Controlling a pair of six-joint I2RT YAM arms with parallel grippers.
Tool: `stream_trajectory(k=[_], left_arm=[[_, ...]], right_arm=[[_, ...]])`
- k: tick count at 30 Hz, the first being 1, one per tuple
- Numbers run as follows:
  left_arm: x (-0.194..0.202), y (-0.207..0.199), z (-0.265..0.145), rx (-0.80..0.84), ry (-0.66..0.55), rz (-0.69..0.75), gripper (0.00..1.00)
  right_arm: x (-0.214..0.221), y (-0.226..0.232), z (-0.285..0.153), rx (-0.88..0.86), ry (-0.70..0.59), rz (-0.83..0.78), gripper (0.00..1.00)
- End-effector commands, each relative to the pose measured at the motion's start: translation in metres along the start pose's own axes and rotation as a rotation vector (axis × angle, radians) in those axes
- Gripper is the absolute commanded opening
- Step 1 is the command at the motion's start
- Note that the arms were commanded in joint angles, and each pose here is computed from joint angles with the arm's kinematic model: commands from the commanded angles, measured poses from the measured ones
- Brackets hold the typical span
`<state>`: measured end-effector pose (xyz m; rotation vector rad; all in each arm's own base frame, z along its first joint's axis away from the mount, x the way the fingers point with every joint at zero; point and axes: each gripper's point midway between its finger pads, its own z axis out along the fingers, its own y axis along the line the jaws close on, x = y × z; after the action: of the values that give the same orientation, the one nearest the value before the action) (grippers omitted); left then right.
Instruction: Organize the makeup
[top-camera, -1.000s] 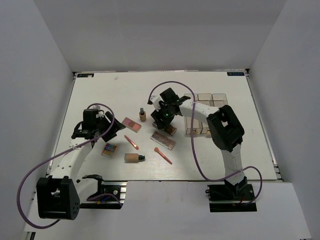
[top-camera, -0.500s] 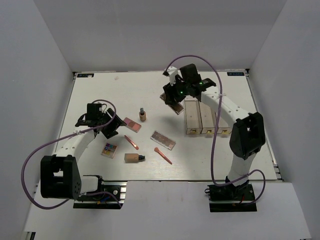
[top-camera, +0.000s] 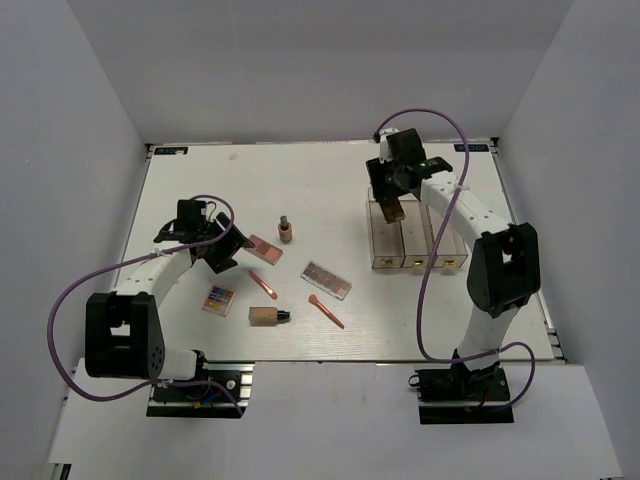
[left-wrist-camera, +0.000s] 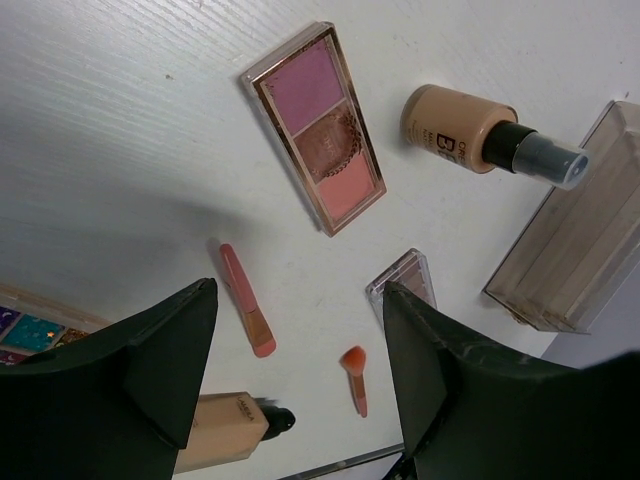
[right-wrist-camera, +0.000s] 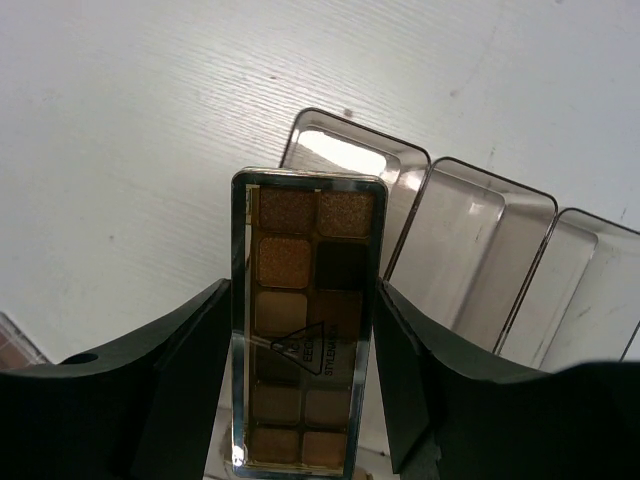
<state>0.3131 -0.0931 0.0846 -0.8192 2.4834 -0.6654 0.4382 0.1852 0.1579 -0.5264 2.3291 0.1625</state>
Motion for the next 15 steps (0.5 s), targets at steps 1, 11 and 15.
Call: stream_trajectory(k=[1, 11, 15], left_arm=[[-0.008, -0.014, -0.007, 0.031, -0.017, 0.007, 0.77], [-0.007, -0.011, -0.009, 0.014, -0.020, -0.001, 0.78], [-0.009, -0.013, -0.007, 0.015, -0.019, -0.005, 0.78]], right_arm=[[-0.003, -0.016, 0.015, 0.108, 0.002, 0.102, 0.00], [0.018, -0.019, 0.041, 0.141, 0.074, 0.173, 0.00], [0.023, -0.017, 0.044, 0.122, 0.093, 0.182, 0.15]])
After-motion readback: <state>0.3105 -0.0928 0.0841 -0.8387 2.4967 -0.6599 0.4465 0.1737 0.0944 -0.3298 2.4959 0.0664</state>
